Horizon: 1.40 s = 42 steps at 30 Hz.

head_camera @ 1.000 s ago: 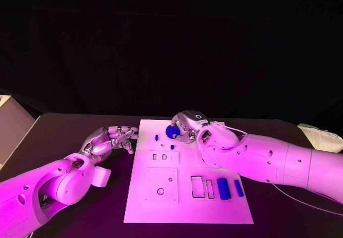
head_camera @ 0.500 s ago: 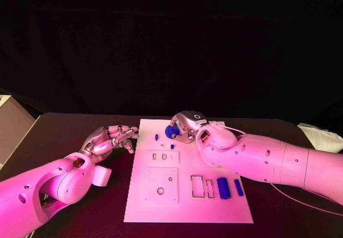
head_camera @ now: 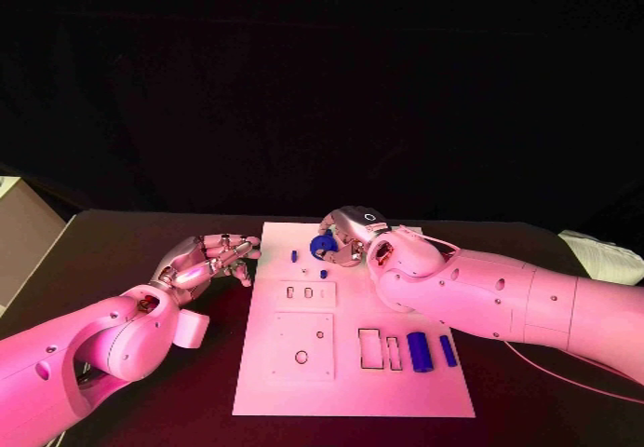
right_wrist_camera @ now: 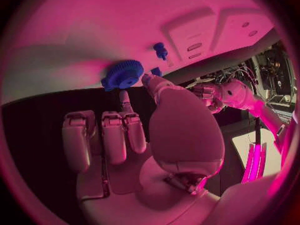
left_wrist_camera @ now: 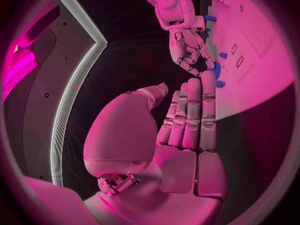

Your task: Assemble the parts on the task board

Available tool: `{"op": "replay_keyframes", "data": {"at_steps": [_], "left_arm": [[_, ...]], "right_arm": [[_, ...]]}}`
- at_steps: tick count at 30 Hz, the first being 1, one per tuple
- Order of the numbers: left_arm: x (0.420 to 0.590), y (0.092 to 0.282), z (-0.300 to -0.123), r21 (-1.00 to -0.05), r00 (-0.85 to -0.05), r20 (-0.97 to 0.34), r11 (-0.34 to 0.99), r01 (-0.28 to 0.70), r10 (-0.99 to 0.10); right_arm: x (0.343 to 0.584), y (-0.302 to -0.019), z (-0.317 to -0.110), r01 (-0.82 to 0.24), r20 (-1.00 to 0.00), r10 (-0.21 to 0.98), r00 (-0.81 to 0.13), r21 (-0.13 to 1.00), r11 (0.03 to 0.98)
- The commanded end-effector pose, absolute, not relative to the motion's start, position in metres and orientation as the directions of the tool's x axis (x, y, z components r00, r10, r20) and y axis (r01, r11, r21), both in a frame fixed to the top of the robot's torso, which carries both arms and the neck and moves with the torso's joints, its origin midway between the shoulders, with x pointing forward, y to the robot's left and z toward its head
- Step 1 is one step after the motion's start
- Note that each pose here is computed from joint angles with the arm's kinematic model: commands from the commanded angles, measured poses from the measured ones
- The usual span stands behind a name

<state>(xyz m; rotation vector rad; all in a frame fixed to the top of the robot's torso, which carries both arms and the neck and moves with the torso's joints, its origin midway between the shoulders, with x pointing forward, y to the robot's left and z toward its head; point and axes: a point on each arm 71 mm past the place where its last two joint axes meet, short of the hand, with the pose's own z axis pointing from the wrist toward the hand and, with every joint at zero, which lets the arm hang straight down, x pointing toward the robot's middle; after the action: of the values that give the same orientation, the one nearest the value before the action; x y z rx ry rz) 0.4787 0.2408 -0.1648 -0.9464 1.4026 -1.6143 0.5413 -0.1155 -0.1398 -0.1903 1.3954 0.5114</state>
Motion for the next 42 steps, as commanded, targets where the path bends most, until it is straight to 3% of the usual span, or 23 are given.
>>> {"op": "replay_keyframes", "data": {"at_steps": [1,19,33,42], "left_arm": [[0.478,0.239,-0.164,-0.992,-0.435,0.046,-0.093,0.088,-0.899],[0.479,0.239,-0.165,-0.992,-0.432,0.05,-0.096,0.086,-0.9],[0.479,0.24,-0.166,-0.992,-0.429,0.05,-0.095,0.085,-0.902],[0.479,0.24,-0.167,-0.992,-0.427,0.05,-0.095,0.085,-0.903]], "right_arm": [[0.54,-0.116,-0.146,-0.455,-0.973,0.225,0.046,0.18,0.872],[0.543,-0.131,-0.157,-0.414,-0.985,0.164,-0.055,0.172,0.894],[0.533,-0.156,-0.145,-0.421,-0.96,0.264,0.096,0.201,0.885],[0.517,-0.2,-0.134,-0.408,-0.921,0.371,0.116,0.297,0.864]]}}
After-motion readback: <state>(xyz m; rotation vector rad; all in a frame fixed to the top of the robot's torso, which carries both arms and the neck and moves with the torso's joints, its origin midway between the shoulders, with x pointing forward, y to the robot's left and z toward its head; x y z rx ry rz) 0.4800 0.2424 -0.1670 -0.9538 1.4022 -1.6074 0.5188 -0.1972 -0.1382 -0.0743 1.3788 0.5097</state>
